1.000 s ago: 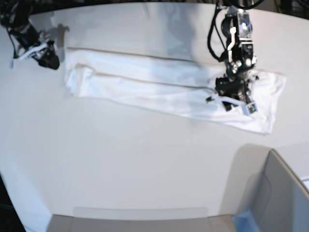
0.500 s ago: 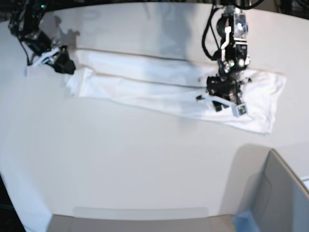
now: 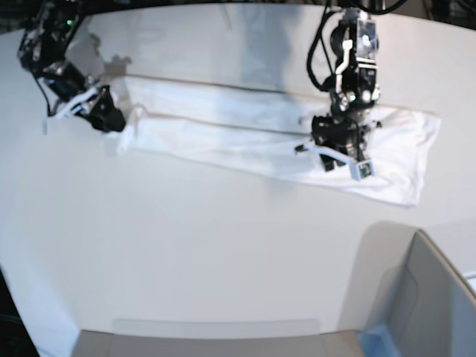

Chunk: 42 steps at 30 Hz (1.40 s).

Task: Layout the t-shirt on the table in an organized manner, then fold the t-shirt properly
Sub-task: 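Lift the strip end with the right gripper and fold it toward the left gripper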

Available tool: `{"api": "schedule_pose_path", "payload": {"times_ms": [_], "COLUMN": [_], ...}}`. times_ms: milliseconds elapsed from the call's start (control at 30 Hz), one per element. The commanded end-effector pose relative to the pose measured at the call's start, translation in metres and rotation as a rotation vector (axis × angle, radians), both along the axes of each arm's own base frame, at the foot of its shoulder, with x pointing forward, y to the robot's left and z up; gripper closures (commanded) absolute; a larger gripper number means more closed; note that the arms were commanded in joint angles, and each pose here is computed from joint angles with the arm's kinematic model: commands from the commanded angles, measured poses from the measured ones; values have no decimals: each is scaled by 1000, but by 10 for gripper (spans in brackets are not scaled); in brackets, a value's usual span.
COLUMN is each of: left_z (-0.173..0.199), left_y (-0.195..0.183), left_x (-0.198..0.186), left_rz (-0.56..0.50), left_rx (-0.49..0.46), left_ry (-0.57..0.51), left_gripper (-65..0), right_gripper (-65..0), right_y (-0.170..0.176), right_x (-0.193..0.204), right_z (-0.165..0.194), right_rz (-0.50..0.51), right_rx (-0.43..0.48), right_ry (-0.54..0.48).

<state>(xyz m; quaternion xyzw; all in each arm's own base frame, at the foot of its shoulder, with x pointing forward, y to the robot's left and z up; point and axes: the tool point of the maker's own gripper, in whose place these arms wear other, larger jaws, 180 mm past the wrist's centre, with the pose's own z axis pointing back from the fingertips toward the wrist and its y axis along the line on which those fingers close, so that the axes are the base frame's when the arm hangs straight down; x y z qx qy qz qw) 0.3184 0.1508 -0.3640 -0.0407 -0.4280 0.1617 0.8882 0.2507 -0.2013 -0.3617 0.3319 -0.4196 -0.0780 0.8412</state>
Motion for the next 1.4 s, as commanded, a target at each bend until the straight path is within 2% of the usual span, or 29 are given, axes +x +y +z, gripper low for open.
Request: {"api": "schedule_pose_path", "payload": {"times_ms": [0, 167, 400, 467, 533, 633, 700, 933, 967, 1367], "left_z": [12, 12, 12, 12, 12, 12, 11, 5, 5, 25], "left_y": [1, 1, 1, 1, 1, 1, 1, 2, 2, -3], "left_x": [7, 7, 7, 7, 7, 7, 6, -1, -1, -8], "left_rz": [-2, -2, -2, -2, -2, -2, -2, -1, -1, -16], "left_rx": [11, 11, 11, 11, 11, 11, 11, 12, 12, -5], "left_ry": [-47, -47, -47, -47, -47, -46, -43, -26, -26, -41], "left_gripper": [-155, -155, -155, -155, -155, -155, -155, -155, -155, -155], "right_gripper": [-308, -308, -308, -307, -307, -305, -279, -14, 0, 0], "right_y": [0, -4, -3, 7, 15, 18, 18, 3, 2, -26], "right_x": [4, 2, 2, 4, 6, 14, 19, 30, 30, 48], "right_z": [5, -18, -20, -22, -25, -25, -24, -17, -15, -2], "right_rz": [11, -18, -15, 22, 62, 107, 113, 24, 21, 4], "right_rx": [-4, 41, 42, 38, -4, -126, -198, -295, -301, -462], "right_ry": [-27, 40, 47, 51, 63, 66, 77, 117, 114, 94]}}
